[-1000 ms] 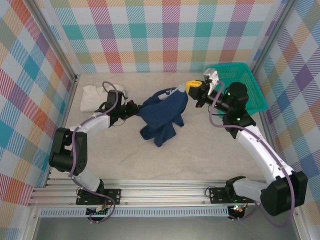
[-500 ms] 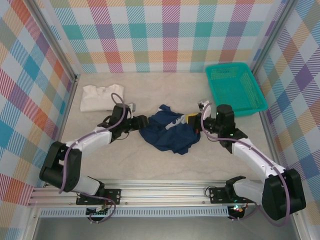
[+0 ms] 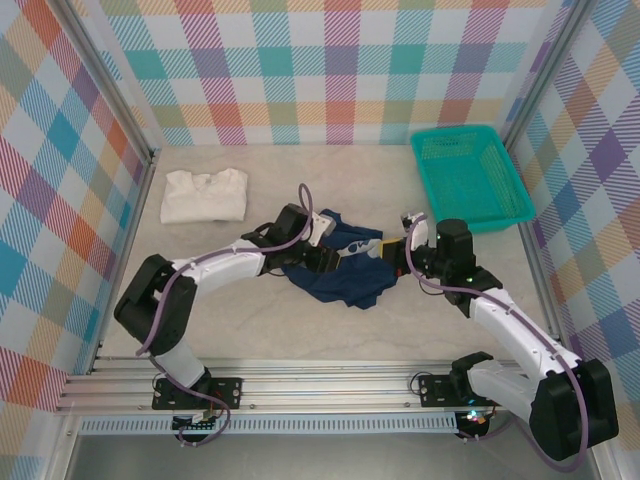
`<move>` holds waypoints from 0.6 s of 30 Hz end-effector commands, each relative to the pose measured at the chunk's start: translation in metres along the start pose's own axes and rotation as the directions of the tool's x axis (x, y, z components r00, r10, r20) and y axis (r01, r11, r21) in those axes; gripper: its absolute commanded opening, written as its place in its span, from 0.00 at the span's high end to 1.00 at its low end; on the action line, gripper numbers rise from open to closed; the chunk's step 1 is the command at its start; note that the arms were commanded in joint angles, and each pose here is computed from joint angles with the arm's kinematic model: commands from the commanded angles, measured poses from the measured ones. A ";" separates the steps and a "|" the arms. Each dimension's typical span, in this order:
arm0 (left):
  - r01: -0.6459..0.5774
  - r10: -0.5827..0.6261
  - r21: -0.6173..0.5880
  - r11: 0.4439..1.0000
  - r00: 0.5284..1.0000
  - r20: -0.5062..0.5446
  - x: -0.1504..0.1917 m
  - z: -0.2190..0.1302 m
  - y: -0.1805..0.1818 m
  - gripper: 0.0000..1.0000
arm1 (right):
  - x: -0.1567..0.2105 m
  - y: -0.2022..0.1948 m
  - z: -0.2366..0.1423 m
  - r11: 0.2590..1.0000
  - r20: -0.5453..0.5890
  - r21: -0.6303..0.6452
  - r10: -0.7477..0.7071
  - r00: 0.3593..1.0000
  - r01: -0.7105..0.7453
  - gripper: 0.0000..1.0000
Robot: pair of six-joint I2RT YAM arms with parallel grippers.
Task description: Fold the inside-out t-shirt
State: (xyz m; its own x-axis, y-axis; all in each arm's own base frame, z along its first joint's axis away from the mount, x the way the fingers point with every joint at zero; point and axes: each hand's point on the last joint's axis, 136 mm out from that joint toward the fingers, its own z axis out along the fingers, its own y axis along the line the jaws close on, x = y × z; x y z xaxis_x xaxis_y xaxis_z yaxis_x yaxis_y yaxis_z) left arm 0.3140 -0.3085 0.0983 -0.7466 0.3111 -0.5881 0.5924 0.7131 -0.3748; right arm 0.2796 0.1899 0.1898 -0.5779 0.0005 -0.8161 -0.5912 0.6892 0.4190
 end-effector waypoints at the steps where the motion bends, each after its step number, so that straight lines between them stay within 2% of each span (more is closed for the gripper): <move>1: -0.016 0.016 -0.015 1.000 1.000 -0.004 -0.008 0.005 0.000 0.70 | -0.008 0.002 -0.004 0.999 0.014 0.006 -0.036 0.999 0.036 1.00; 6: 0.006 -0.007 0.019 1.000 1.000 0.027 -0.025 0.006 -0.005 0.94 | -0.009 0.001 -0.007 0.999 0.025 0.023 -0.044 0.999 0.044 1.00; 9: 0.047 -0.051 0.049 0.998 0.994 0.094 -0.044 -0.016 -0.009 1.00 | -0.019 -0.002 -0.013 0.996 0.045 0.067 -0.063 0.997 0.060 1.00; 11: 0.060 -0.083 0.121 0.991 0.977 0.195 -0.065 -0.049 -0.024 1.00 | -0.030 -0.010 -0.019 0.989 0.051 0.145 -0.048 0.998 0.040 1.00; 13: 0.033 -0.105 0.220 0.975 0.941 0.321 -0.090 -0.093 -0.052 1.00 | -0.051 -0.019 -0.028 0.971 0.068 0.239 -0.024 0.997 0.008 1.00; 15: -0.010 -0.138 0.312 0.950 0.883 0.449 -0.111 -0.141 -0.078 1.00 | -0.067 -0.022 -0.031 0.956 0.066 0.294 -0.039 0.997 0.018 1.00; 18: -0.052 -0.164 0.355 0.934 0.818 0.552 -0.128 -0.189 -0.097 1.00 | -0.079 -0.027 -0.024 0.930 0.036 0.355 -0.115 0.993 0.095 1.00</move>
State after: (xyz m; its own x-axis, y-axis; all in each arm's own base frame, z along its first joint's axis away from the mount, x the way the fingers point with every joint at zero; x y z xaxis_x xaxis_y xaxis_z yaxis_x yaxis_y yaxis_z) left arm 0.3107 -0.2998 0.2730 -0.6195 -0.0590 -0.7828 0.6267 0.5634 -0.5384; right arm 0.3164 0.1634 0.2545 -0.4888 0.0119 -0.8723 -0.4609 0.8455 0.2698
